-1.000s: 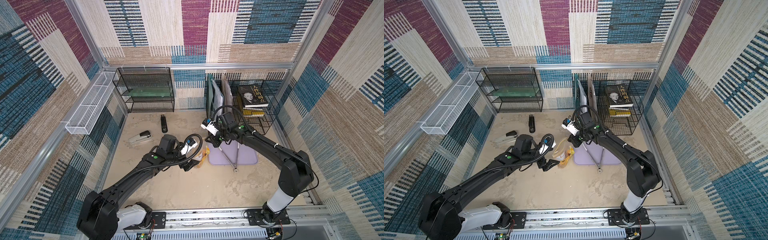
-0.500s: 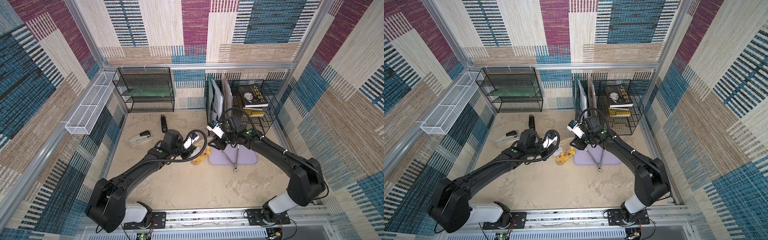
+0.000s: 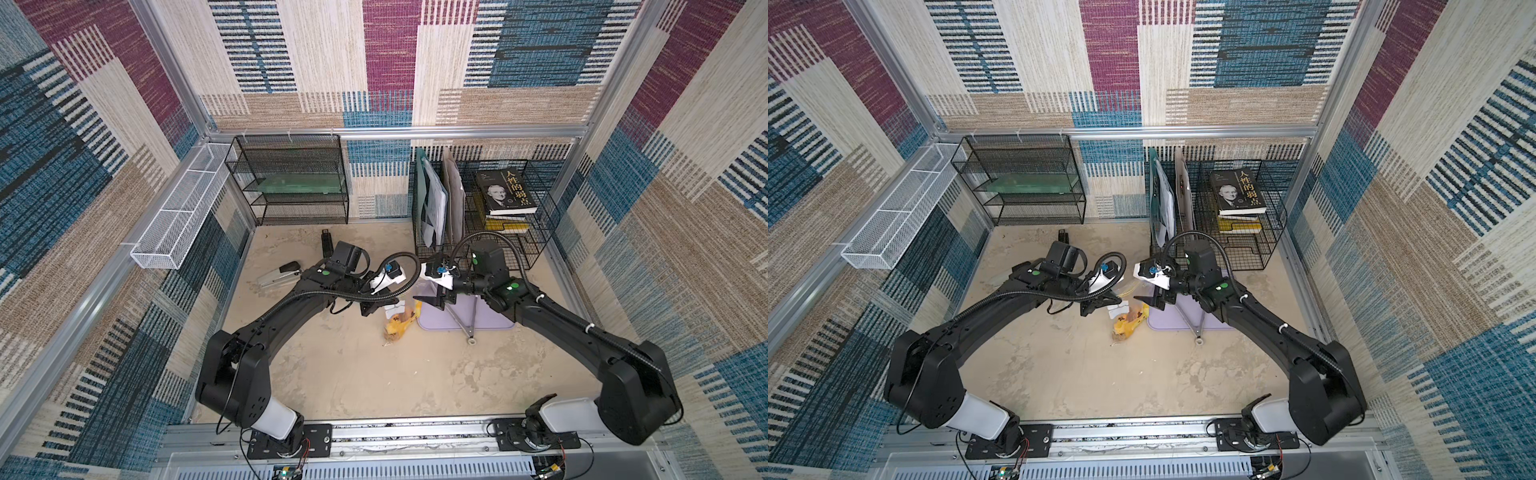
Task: Put the cookies into a resealable bag to prevent moisture
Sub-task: Close the ziploc bag at the center of the board.
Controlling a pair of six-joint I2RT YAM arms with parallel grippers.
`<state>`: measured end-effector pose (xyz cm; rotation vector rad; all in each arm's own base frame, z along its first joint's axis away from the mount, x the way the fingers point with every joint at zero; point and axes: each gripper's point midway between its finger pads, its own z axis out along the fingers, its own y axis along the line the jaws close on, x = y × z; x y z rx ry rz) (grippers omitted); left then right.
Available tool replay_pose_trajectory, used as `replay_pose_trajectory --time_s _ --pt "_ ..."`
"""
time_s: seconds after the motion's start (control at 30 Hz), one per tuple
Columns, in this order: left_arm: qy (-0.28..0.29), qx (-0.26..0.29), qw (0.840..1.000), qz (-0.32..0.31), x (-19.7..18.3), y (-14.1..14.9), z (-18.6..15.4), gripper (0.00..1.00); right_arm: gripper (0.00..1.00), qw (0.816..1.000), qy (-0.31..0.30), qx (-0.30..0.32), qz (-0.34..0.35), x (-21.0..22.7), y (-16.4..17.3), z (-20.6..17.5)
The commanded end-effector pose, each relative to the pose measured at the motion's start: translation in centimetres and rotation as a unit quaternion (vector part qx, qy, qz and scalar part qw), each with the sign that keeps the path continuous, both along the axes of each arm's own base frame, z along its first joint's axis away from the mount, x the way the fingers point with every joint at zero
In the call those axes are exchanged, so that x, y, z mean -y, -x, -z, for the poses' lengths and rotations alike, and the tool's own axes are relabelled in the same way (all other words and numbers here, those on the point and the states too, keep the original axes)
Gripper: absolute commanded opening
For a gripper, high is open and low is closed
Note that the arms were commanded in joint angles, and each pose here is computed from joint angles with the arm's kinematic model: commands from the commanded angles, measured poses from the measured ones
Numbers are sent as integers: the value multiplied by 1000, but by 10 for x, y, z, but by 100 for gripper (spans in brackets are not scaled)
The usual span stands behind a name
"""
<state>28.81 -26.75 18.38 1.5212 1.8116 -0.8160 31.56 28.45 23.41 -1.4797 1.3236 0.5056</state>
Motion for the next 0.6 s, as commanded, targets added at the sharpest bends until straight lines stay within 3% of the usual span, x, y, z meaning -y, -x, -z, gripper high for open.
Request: replay_pose_trajectory --time_s 0.0,0.13,0.3,0.43,0.57 --pt "-14 3 999 37 -5 11 4 0 95 996 0 52 -76 -14 4 -4" --pt "-20 22 999 31 -9 4 2 0 100 992 18 28 -126 -26 4 13" --pt "-11 47 999 17 -11 -6 -1 0 80 985 40 -12 -170 -38 9 36" --pt "-7 56 998 8 -12 -11 -3 0 37 984 25 -35 -176 -40 11 38" --pt "-2 59 998 2 -13 -13 -3 0 1 983 21 -40 -177 -40 13 38"
